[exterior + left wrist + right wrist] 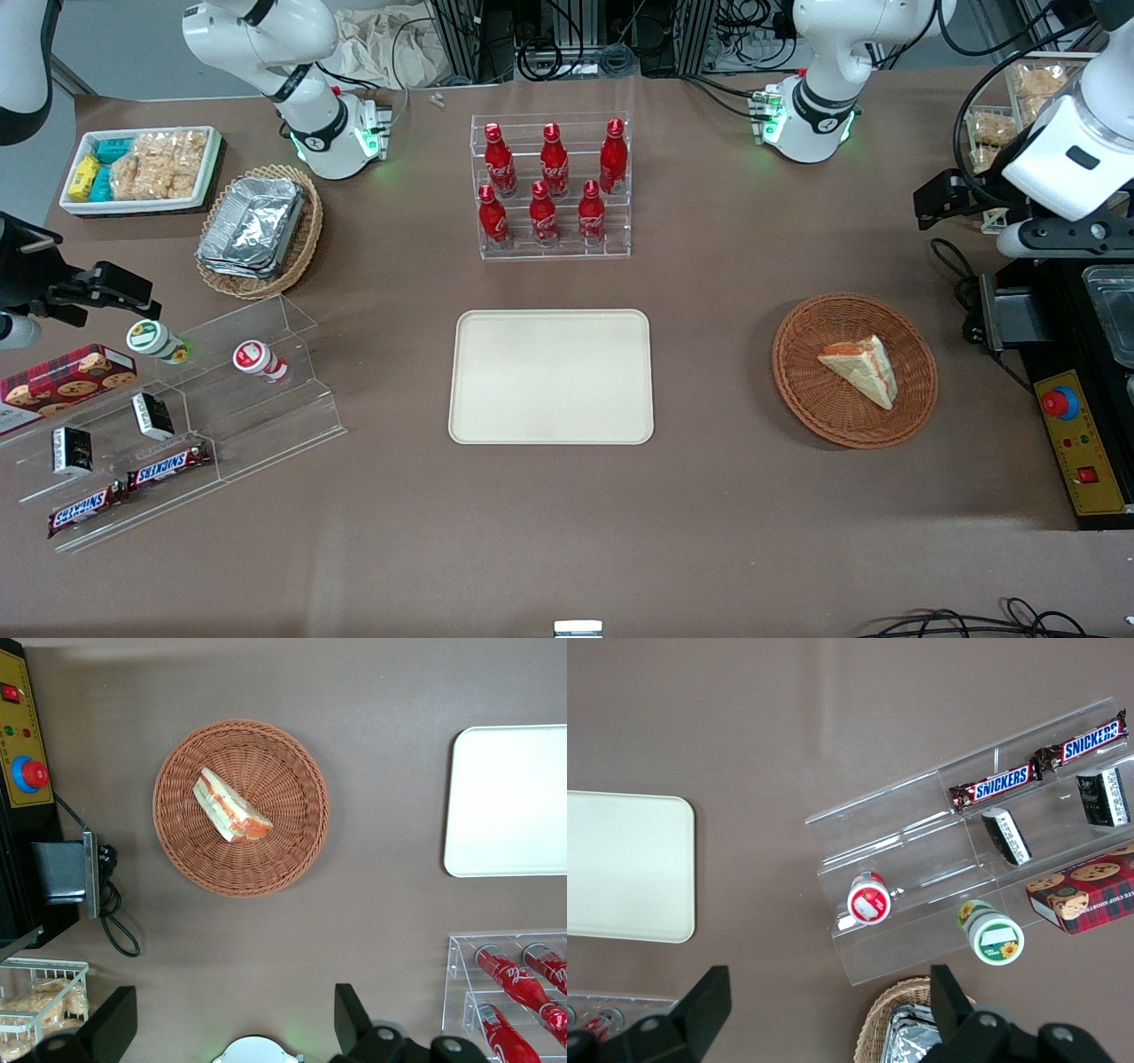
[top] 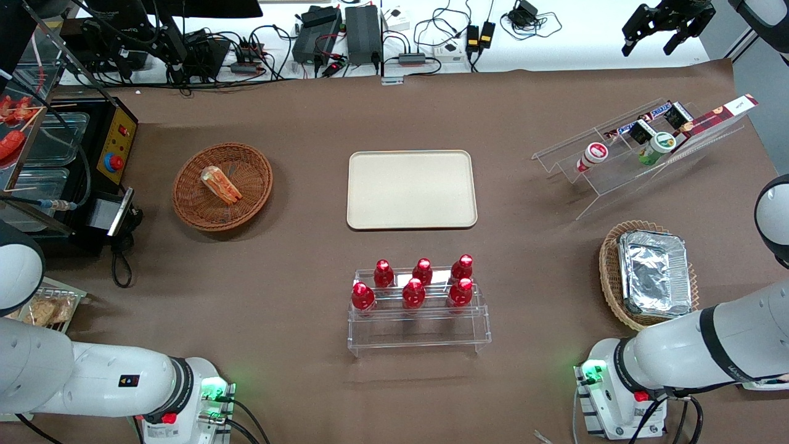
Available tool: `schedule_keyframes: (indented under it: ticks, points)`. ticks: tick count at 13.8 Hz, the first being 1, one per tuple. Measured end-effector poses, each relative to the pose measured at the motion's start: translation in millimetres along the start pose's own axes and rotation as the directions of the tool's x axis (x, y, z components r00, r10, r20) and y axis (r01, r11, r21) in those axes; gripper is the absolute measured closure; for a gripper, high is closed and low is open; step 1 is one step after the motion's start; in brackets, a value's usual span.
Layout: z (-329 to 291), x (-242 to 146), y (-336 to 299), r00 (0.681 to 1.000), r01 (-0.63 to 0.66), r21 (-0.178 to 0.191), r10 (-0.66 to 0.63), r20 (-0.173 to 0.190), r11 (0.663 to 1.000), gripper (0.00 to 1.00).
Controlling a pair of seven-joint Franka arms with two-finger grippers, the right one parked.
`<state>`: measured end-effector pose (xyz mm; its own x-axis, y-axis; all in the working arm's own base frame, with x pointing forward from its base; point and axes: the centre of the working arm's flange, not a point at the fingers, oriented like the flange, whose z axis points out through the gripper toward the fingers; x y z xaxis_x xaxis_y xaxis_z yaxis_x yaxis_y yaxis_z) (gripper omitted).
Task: Place sandwich from basket to tray
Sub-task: 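Move the left gripper toward the wicker basket with the sandwich, then lower the open left gripper over the wrapped sandwich and close it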
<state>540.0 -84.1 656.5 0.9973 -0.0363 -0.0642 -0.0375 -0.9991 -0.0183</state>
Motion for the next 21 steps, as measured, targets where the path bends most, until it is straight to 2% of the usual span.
schedule_keyframes:
  ticks: [5, 7, 9, 11, 13, 17, 21]
  points:
    - [-2.0, -1.9, -4.4, 1.000, 0.023, 0.000, -0.023, 0.003, 1.000, 0.00]
    - [5.7, -0.6, -13.5, 0.994, 0.110, 0.004, -0.111, 0.027, 0.994, 0.00]
    - [26.5, 3.0, -21.1, 0.977, 0.202, 0.017, -0.203, 0.067, 0.979, 0.00]
    - [52.2, 9.7, -34.0, 0.950, 0.298, 0.020, -0.298, 0.088, 0.954, 0.00]
    - [80.0, 17.7, -48.2, 0.912, 0.400, 0.011, -0.400, 0.091, 0.916, 0.00]
    - [147.6, 28.5, -55.7, 0.822, 0.566, 0.005, -0.565, 0.075, 0.824, 0.00]
    - [219.6, 26.4, -54.1, 0.739, 0.673, -0.005, -0.672, 0.051, 0.740, 0.00]
